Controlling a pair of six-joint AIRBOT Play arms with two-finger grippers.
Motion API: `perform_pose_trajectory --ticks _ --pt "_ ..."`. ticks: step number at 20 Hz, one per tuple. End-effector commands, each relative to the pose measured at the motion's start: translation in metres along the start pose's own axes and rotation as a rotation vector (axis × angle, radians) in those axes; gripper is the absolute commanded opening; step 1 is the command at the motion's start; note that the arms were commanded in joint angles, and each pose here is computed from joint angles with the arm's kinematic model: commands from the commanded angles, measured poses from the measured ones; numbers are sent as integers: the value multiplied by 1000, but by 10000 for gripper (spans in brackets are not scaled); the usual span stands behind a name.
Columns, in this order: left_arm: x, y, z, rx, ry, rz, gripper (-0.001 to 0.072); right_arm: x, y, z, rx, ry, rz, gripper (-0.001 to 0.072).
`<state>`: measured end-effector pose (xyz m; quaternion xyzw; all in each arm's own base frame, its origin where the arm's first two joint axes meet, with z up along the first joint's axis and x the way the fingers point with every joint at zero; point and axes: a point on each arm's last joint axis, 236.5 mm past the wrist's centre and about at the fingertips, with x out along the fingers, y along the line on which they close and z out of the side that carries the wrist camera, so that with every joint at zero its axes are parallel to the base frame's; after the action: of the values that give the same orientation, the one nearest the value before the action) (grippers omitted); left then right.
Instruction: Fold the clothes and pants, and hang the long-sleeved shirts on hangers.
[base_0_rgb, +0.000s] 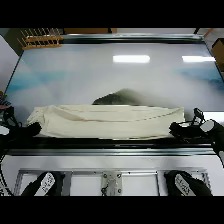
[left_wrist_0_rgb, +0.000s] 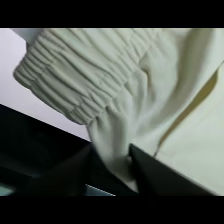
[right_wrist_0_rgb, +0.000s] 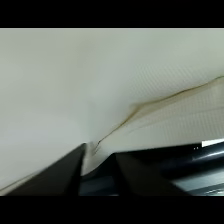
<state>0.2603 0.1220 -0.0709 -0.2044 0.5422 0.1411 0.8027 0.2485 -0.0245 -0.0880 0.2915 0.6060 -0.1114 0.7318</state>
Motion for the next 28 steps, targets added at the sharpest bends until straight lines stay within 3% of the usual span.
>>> perform_pose_trajectory --ticks 1,3,7,8,9,10,17,22,28 --pt "-26 -1 13 -10 -68 -2 578 -21 11 -5 4 11 39 720" --pt "-54 -9 30 -5 -116 -16 550 -54 15 14 -47 -25 49 720" --pt "-94 -65 46 -16 -204 -189 548 -106 -26 71 9 -120 18 720" --pt "-96 -82 43 3 -206 -233 506 -107 -45 81 43 -122 8 720" --pt "-95 -100 34 34 -187 -273 190 -102 -62 87 64 -107 5 720" --pt "-91 -119 22 86 -157 -305 14 -93 -79 91 83 -77 8 720" --pt "-72 -251 -71 434 118 -486 16 -12 -117 94 114 127 198 720" --pt "-66 -329 -89 602 166 -550 16 13 -78 101 52 202 390 720" --pt "-47 -382 -106 688 245 -573 16 32 -28 76 -79 342 430 720"
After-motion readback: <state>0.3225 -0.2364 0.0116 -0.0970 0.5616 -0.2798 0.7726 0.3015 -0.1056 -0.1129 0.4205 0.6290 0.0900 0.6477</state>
